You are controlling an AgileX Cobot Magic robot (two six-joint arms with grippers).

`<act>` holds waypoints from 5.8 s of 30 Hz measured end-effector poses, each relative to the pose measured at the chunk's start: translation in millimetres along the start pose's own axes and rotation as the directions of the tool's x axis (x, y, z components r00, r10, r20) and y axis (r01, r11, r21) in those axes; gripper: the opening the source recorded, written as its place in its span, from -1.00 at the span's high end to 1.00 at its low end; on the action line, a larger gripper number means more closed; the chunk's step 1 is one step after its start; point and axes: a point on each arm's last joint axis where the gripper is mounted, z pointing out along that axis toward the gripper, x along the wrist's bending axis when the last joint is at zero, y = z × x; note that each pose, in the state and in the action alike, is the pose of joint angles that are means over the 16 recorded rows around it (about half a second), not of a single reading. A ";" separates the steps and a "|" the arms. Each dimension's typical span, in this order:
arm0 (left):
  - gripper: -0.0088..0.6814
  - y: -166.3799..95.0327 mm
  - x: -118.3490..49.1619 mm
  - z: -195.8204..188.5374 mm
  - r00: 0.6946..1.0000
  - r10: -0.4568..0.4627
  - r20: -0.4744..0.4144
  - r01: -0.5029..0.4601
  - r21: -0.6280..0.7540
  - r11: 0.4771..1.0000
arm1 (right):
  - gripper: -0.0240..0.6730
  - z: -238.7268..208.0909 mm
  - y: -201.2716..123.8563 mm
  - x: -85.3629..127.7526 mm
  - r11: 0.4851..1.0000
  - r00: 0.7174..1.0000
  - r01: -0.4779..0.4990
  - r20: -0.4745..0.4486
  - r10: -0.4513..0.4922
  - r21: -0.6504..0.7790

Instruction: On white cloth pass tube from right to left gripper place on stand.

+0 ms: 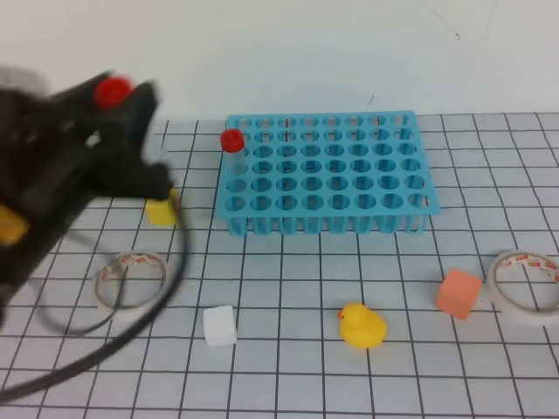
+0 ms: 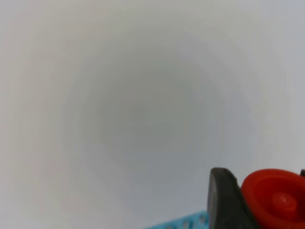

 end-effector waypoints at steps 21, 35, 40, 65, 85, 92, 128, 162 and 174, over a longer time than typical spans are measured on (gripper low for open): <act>0.23 -70.2 -19.7 144.7 0.978 -0.022 0.208 0.013 0.044 0.999 | 0.94 -10.6 -13.8 -5.4 0.999 0.999 -0.047 0.028 0.046 0.004; 0.23 -110.1 -2.3 184.3 0.991 -0.076 0.107 0.057 0.170 0.984 | 0.94 -19.8 -23.3 -8.8 0.996 0.996 -0.081 0.041 0.083 -0.045; 0.23 -119.4 5.4 187.7 0.992 -0.096 0.076 0.081 0.187 0.979 | 0.94 -23.5 -27.9 -10.1 0.994 0.994 -0.095 0.047 0.098 -0.062; 0.23 -143.7 12.7 194.3 0.994 -0.096 0.057 0.084 0.178 0.980 | 0.94 -24.9 -32.4 -10.7 0.994 0.993 -0.102 0.053 0.104 -0.041; 0.23 -153.0 15.0 196.3 0.996 -0.080 0.045 0.072 0.168 0.983 | 0.94 -24.9 -32.4 -10.7 0.994 0.993 -0.102 0.053 0.104 -0.041; 0.23 -155.4 15.2 196.4 0.997 -0.064 0.047 0.055 0.173 0.983 | 0.94 -24.9 -32.4 -10.7 0.994 0.993 -0.102 0.053 0.104 -0.041; 0.69 45.5 -1.1 117.2 0.961 0.273 0.050 -0.274 0.007 0.962 | 0.94 -24.9 -32.4 -10.7 0.994 0.993 -0.102 0.053 0.104 -0.041; 0.97 -30.9 13.0 -200.5 0.982 0.184 -0.044 -0.181 0.070 0.981 | 0.94 -24.9 -32.4 -10.7 0.994 0.993 -0.102 0.053 0.104 -0.041; 0.97 -106.2 20.2 -199.8 0.988 0.149 -0.049 -0.131 0.270 0.954 | 0.94 -24.9 -32.4 -10.7 0.994 0.993 -0.102 0.053 0.104 -0.041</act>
